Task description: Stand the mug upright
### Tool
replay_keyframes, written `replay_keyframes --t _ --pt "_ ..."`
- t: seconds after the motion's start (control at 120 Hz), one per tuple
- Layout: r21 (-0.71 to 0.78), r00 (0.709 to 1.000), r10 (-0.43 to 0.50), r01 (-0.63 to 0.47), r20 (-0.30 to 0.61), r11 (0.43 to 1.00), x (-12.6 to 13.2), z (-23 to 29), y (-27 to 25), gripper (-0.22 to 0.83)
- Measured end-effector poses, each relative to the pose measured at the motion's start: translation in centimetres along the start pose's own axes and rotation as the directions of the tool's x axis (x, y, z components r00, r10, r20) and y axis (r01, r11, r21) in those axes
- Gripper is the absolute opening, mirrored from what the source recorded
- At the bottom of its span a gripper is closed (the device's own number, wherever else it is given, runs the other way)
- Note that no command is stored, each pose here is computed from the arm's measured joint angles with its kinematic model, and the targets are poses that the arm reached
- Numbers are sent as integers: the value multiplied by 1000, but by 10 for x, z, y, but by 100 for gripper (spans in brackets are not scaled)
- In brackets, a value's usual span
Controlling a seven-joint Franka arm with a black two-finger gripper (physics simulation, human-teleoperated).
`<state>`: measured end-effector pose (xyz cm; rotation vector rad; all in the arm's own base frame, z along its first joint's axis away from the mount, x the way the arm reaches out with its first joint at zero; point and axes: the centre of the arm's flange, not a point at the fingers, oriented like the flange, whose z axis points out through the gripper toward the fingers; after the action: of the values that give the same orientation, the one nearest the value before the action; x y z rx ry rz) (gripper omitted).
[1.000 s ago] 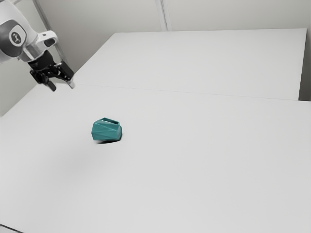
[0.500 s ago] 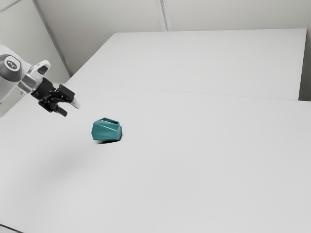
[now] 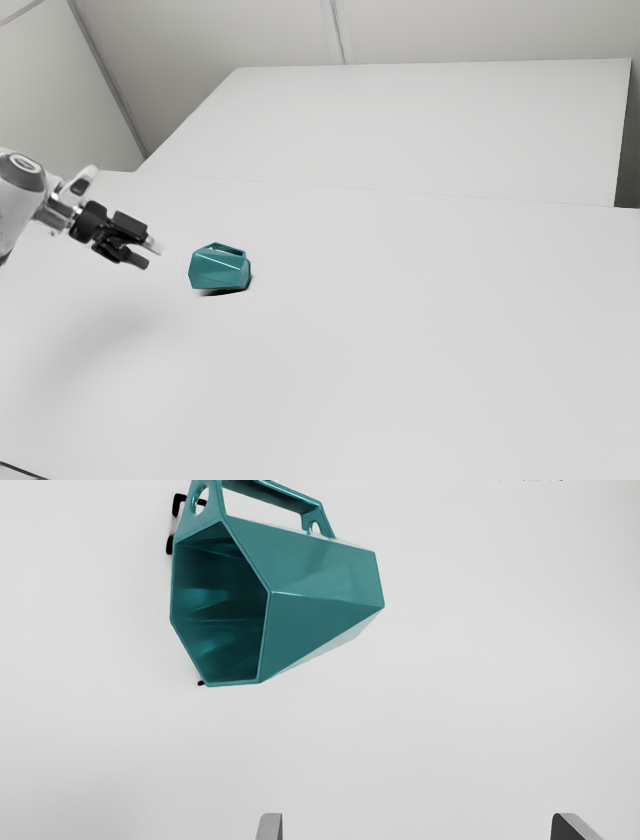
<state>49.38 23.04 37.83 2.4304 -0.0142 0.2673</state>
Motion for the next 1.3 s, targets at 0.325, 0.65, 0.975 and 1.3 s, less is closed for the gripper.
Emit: replay_keyframes --t 0.325,0.65,0.975,1.3 --pt "-128 991 75 -89 -112 988 7 25 -26 59" --pt "-162 977 154 -177 -145 971 14 40 -40 59" --pt "-191 967 200 -228 -156 955 29 56 -62 59" --pt "-200 957 231 -265 -176 943 36 55 -79 59"
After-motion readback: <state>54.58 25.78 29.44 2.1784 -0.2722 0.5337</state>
